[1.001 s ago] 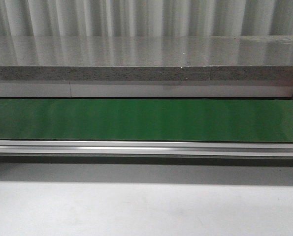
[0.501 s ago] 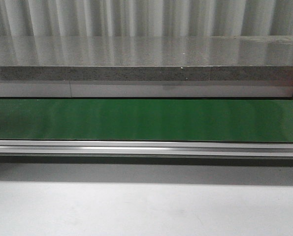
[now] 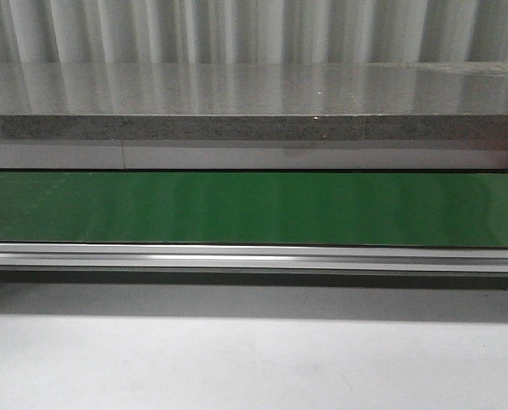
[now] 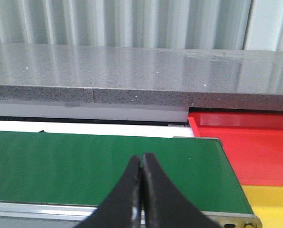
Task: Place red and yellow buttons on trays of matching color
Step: 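Carry the red button onto the green belt and open the left gripper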
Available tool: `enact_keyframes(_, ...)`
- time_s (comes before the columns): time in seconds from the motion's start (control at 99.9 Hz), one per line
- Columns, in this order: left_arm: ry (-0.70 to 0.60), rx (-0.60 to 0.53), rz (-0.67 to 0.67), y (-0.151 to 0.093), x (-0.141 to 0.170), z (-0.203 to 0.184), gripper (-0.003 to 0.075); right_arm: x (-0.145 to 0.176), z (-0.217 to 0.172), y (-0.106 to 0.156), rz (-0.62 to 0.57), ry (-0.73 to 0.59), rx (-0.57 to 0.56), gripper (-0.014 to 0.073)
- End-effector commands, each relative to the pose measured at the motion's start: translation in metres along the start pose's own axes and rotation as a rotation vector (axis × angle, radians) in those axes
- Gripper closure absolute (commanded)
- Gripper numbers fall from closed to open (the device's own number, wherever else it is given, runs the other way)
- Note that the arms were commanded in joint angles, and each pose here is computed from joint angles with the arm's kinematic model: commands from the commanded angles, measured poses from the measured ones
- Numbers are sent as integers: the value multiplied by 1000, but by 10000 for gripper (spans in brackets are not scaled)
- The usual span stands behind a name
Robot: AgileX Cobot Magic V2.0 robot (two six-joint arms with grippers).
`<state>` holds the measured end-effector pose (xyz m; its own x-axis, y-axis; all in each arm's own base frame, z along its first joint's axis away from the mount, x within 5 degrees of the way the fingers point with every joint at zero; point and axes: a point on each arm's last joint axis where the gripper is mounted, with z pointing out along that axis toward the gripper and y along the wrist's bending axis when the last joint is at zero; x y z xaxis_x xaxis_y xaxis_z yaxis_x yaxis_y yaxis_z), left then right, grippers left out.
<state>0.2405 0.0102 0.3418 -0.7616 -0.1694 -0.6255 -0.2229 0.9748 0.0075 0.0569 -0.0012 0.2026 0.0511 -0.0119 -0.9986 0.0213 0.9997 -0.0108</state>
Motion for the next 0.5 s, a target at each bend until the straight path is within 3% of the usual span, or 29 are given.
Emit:
enact_keyframes(0.0, -67, -25, -33, 4, 5, -8, 81, -15, -3, -1, -10, -120, 9, 654)
enact_keyframes(0.2, 27, -133, -133, 27, 38, 18, 81, -15, -3, -1, -10, -120, 9, 654)
enact_keyframes(0.491, 82, -247, -317, 78, 63, 35, 81, -15, -3, -1, -10, -120, 9, 654)
